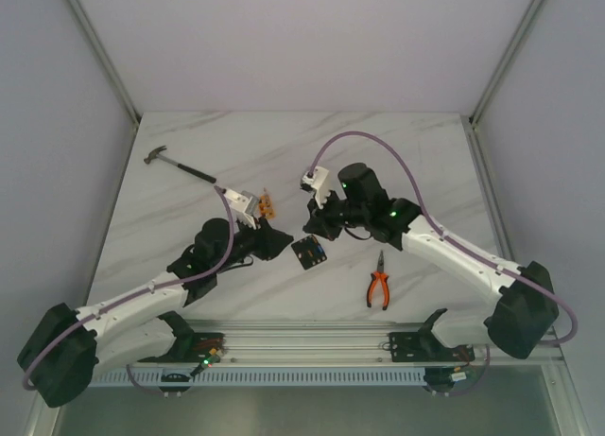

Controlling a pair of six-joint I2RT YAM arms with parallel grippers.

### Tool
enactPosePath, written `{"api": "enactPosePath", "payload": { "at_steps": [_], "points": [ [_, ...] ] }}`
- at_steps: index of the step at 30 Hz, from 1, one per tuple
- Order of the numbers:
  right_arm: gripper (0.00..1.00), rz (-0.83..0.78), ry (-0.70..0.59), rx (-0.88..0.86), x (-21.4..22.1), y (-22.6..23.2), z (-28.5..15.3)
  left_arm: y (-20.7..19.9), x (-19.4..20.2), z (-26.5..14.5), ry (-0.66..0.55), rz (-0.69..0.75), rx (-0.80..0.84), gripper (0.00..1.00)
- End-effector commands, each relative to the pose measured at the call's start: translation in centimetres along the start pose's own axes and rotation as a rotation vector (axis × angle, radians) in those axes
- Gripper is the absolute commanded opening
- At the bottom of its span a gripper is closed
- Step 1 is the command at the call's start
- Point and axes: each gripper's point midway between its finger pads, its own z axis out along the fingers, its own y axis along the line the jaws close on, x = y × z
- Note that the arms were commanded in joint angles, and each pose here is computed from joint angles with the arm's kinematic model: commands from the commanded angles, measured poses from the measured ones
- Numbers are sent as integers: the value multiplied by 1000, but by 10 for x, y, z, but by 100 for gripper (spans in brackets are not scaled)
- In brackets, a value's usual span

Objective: Snap on the fuse box
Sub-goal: Pick up the fuse from the center of the board, then install the fuse at the fuse box base.

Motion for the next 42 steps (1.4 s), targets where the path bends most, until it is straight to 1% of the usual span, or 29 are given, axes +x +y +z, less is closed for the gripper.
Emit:
{"api": "enactPosePath", "payload": {
  "at_steps": [1, 5, 9, 14, 15, 19, 24, 26, 34, 42],
  "points": [
    [0, 114, 33, 262, 10, -28, 15, 34, 23, -1, -2, -260, -181, 46],
    [0, 165, 93, 390, 27, -37, 30, 42, 42, 2, 21, -382, -219, 52],
    [0, 202, 142, 493, 45, -47, 42, 52, 57, 7, 59, -464, -271, 52],
    [0, 225, 144, 520, 52, -46, 55, 54, 71, 17, 101, -536, -271, 52],
    [0, 230, 167, 526, 61, -46, 63, 53, 73, 19, 112, -548, -268, 52],
    [0, 245, 190, 560, 69, -48, 74, 53, 82, 28, 152, -586, -272, 47],
    [0, 259, 207, 584, 76, -50, 80, 49, 85, 35, 163, -632, -248, 43],
    [0, 268, 215, 589, 80, -51, 82, 54, 96, 38, 186, -650, -264, 41],
    [0, 281, 242, 596, 90, -52, 89, 54, 98, 50, 206, -680, -264, 35],
    [0, 287, 265, 606, 97, -53, 92, 60, 105, 55, 224, -708, -304, 33]
  ]
}}
